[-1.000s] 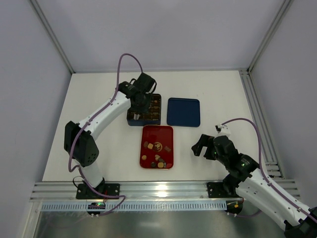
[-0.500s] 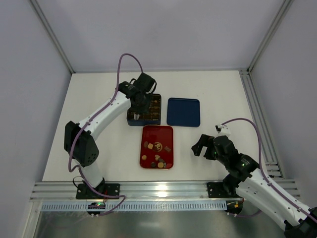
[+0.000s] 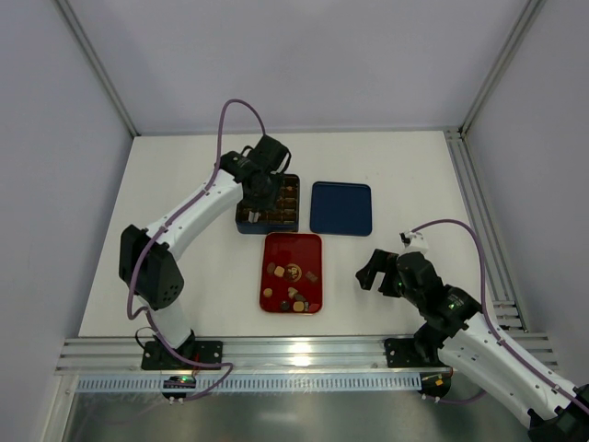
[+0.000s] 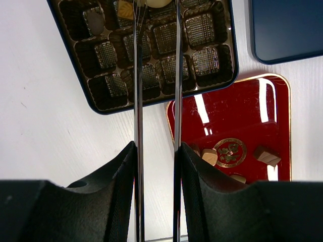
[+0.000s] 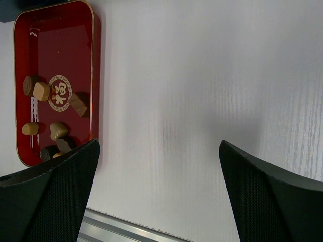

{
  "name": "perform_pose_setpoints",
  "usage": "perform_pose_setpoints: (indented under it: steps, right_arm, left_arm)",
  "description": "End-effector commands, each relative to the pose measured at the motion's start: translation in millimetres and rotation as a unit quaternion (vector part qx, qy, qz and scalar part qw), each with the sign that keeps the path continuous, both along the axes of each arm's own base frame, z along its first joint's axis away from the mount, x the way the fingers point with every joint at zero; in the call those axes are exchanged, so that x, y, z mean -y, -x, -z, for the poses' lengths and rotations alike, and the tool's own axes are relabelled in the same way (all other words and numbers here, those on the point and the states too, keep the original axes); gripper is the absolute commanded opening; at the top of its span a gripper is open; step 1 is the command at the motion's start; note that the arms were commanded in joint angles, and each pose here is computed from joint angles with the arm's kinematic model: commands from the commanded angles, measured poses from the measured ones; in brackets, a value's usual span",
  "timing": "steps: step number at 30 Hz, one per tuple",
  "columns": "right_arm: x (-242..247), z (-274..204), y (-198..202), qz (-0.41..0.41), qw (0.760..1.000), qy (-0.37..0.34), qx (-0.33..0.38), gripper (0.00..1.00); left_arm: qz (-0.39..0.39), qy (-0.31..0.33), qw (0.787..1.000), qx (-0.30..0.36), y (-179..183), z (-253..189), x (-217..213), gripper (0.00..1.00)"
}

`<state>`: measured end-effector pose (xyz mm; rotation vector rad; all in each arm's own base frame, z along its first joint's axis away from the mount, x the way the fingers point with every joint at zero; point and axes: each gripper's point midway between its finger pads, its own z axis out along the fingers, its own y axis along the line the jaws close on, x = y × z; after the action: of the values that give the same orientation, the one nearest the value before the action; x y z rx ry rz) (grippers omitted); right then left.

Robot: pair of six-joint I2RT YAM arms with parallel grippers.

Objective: Pack the chocolate

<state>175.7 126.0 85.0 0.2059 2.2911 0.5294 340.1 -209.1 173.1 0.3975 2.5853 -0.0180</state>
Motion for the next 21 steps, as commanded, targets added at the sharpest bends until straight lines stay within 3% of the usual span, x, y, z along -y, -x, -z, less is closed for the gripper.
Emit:
perform_pose_setpoints:
  steps: [1, 6, 13, 21]
  right_arm:
    - [-4, -14, -6, -0.001, 1.000, -0.010, 0.020, 1.00]
    - [-5, -18, -8, -0.003, 1.000, -0.010, 0.026, 1.00]
    - [-9, -20, -11, -0.016, 1.000, -0.001, 0.025, 1.00]
    - [-17, -32, -15, -0.029, 0.999, -0.009, 0.031, 1.00]
  left_arm:
    - [-0.002, 0.021, 0.999, 0.041, -12, -28, 2, 0.38]
    - [-0.032, 0.042, 0.996, 0.073, -18, -58, -15, 0.38]
    - [-0.160, 0.075, 0.979, 0.105, -44, -79, -95, 0.38]
    - [-0.284, 0.110, 0.948, 0.086, -75, -35, -171, 0.38]
